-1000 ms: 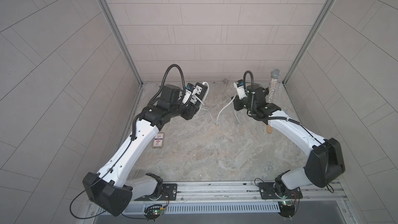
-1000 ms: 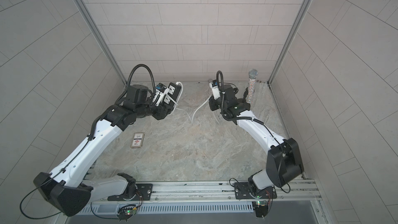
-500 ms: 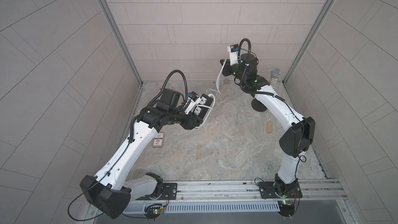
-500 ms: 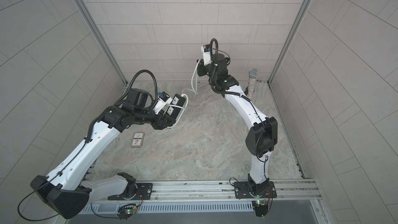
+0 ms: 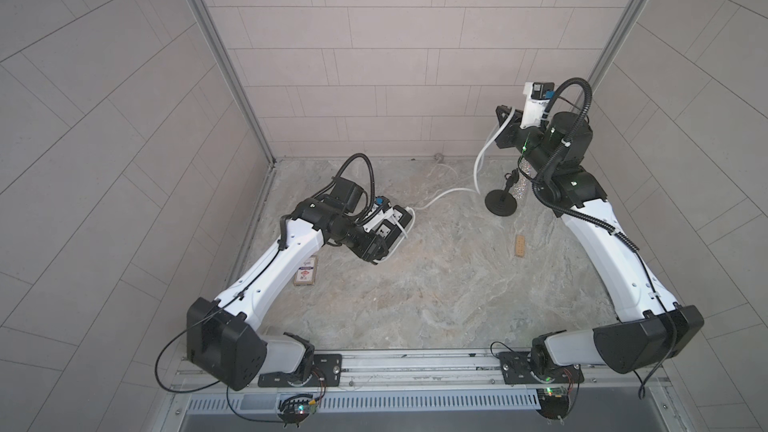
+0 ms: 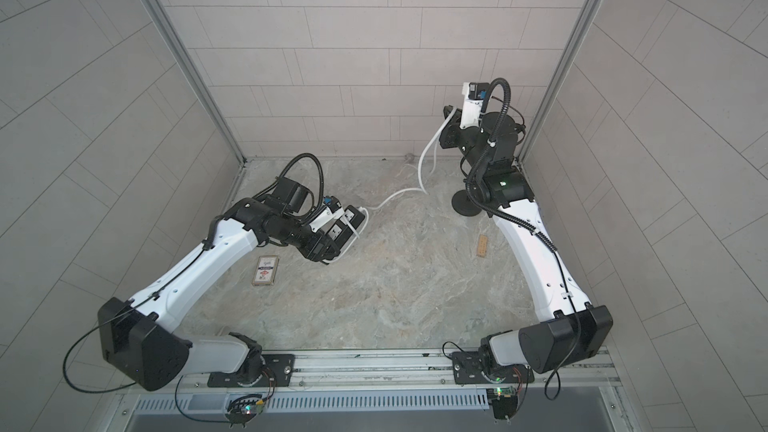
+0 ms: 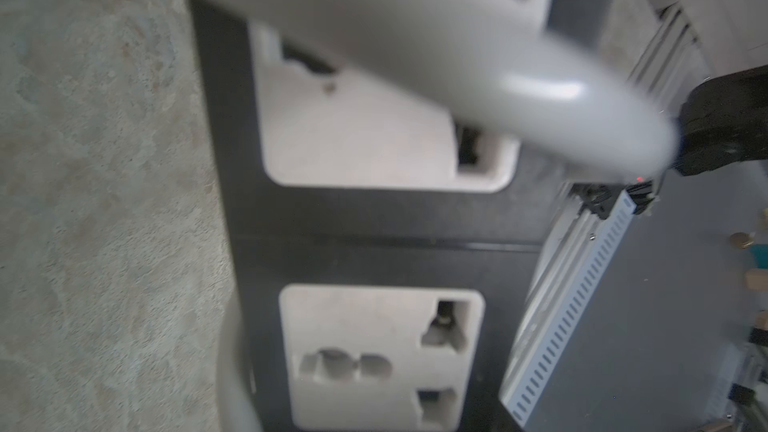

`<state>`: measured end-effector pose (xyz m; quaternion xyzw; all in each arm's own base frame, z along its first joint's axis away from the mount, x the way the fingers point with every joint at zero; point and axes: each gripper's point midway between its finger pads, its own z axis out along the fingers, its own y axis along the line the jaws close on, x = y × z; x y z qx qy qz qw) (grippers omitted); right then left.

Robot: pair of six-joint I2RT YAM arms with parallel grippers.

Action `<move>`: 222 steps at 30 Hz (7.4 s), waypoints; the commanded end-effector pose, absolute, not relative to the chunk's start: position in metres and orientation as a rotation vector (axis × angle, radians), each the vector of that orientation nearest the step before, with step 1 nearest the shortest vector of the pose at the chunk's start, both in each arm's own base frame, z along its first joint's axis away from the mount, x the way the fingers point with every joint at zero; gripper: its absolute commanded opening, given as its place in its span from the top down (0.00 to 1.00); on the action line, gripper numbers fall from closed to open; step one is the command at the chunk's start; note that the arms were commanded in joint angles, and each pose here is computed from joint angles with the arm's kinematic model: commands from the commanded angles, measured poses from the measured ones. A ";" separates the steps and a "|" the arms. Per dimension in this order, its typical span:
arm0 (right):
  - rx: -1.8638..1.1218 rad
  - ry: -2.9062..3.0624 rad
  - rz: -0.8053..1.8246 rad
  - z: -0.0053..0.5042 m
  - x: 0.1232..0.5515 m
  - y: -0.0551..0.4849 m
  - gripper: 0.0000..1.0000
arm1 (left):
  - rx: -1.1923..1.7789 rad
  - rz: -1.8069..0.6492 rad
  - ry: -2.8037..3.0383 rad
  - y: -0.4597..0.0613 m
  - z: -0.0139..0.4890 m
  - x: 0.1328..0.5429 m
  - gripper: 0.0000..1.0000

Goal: Unwrap the cord wrapped around the power strip
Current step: Unwrap the power cord from the power strip, then adjust the power strip.

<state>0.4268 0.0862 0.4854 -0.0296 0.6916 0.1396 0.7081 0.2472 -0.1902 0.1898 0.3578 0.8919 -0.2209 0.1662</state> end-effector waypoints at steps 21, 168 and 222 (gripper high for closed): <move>-0.155 1.757 0.048 0.313 0.385 0.083 1.00 | 1.651 0.901 2.196 -0.043 0.203 0.317 1.00; -0.481 1.682 1.113 0.303 0.404 0.401 0.71 | -0.889 -1.340 1.802 -0.174 0.309 0.384 0.96; -0.719 1.475 1.054 0.383 0.348 0.374 1.00 | -0.826 -1.208 1.762 -0.140 0.332 0.397 0.18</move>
